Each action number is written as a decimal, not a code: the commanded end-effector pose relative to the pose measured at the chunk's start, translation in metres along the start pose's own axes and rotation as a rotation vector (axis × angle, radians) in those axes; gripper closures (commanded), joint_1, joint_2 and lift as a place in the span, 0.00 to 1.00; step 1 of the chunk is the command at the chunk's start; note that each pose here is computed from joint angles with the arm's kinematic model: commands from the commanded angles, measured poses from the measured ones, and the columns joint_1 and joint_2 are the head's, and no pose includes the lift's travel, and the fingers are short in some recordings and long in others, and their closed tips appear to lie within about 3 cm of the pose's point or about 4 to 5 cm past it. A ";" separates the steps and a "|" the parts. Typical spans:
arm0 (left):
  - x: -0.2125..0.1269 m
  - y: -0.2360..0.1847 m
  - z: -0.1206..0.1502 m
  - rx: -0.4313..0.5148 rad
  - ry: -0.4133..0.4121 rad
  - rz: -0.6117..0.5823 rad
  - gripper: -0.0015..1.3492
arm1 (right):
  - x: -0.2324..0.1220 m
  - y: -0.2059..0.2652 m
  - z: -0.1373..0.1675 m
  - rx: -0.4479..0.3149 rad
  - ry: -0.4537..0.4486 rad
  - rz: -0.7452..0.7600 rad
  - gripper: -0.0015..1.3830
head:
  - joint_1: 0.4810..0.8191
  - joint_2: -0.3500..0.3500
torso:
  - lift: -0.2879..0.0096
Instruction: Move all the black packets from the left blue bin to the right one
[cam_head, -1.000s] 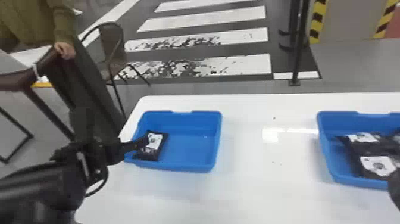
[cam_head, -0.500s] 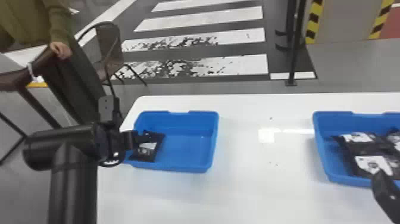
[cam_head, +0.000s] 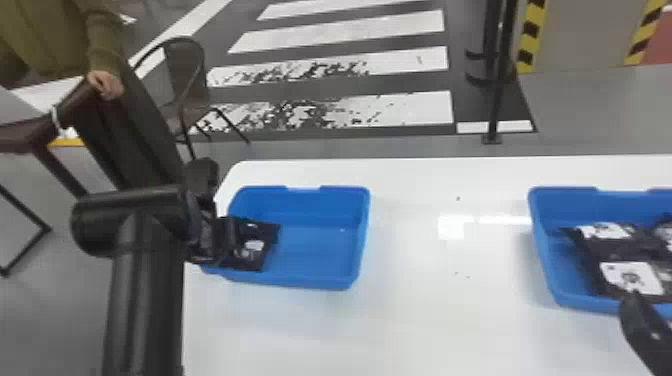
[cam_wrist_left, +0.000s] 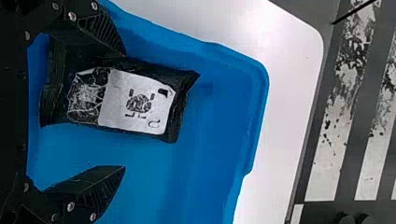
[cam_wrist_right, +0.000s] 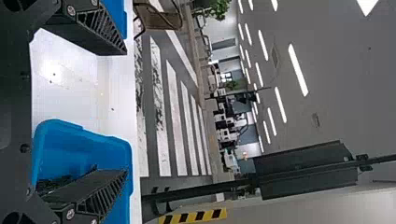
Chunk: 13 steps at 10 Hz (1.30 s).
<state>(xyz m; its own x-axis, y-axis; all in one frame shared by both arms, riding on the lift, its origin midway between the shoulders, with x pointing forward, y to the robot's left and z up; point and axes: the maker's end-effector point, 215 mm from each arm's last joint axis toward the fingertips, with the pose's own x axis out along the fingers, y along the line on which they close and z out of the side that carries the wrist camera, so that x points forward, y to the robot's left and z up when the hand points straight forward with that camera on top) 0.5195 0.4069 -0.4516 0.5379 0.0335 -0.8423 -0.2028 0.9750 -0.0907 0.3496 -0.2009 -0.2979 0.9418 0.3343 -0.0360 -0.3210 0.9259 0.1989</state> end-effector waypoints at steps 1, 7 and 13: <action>0.009 -0.005 0.000 -0.016 0.036 -0.010 0.16 | 0.003 0.000 -0.004 0.012 0.003 0.009 0.09 | 0.63 0.87 | 0.50; 0.029 -0.019 -0.001 0.000 0.032 -0.064 0.89 | 0.004 0.001 -0.013 0.049 0.015 0.019 0.09 | 0.63 0.85 | 0.50; -0.095 -0.137 -0.012 0.243 -0.321 -0.335 0.89 | 0.036 0.045 0.004 0.139 -0.021 0.166 0.09 | 0.63 0.80 | 0.50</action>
<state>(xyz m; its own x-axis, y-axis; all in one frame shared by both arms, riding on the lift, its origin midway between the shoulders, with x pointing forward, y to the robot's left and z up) 0.4947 0.2937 -0.3784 0.7597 -0.2080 -0.6161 0.1382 0.9775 -0.1596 0.3660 -0.1554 -0.2888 0.8893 0.4569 0.0198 -0.4387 0.8401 0.3191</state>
